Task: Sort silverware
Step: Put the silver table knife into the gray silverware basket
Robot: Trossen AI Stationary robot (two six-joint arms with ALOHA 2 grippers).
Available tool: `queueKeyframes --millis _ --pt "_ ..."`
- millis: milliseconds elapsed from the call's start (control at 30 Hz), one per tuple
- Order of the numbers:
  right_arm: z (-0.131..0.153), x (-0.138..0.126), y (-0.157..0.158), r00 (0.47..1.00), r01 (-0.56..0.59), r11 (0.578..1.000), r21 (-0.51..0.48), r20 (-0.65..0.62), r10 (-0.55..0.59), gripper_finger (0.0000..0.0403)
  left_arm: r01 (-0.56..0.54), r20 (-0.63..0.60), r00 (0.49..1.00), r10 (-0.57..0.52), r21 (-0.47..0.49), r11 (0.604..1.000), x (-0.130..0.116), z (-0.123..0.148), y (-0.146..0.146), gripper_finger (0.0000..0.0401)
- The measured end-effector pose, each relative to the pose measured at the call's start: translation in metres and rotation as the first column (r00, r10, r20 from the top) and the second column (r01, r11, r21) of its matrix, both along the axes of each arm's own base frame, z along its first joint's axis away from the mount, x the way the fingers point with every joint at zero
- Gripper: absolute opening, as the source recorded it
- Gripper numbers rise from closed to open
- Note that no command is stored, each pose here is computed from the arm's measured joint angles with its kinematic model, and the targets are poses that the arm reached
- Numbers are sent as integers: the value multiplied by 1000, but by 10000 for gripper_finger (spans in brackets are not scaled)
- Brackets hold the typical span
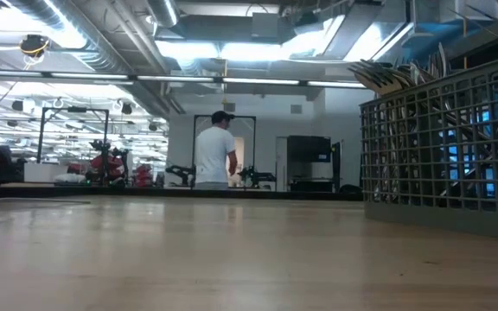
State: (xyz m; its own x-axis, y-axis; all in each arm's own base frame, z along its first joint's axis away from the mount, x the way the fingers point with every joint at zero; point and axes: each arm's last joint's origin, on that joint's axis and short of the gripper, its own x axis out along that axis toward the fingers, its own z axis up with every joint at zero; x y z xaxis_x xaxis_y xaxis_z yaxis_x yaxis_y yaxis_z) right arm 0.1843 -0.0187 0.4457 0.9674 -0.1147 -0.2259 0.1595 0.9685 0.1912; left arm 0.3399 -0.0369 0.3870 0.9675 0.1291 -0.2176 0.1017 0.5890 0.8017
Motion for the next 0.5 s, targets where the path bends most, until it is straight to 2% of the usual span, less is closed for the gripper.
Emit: queueKeyframes --millis 100,167,267,367,500 --pt "7 -15 2 999 -1 1000 4 43 0 76 46 43 997 -58 239 970 21 -5 -19 0" --pt "10 -23 2 998 -5 1000 4 65 5 76 64 50 994 -92 402 913 37 -13 -29 0" --pt "13 -32 3 996 -10 1000 3 89 10 76 72 55 990 -130 597 799 63 -26 -41 0" --pt "15 -35 4 995 -27 1000 5 98 26 76 82 32 988 -149 715 694 89 -38 -52 0" --pt "14 -34 6 993 -74 997 13 97 72 76 128 -43 986 -163 819 559 119 -58 -64 0"
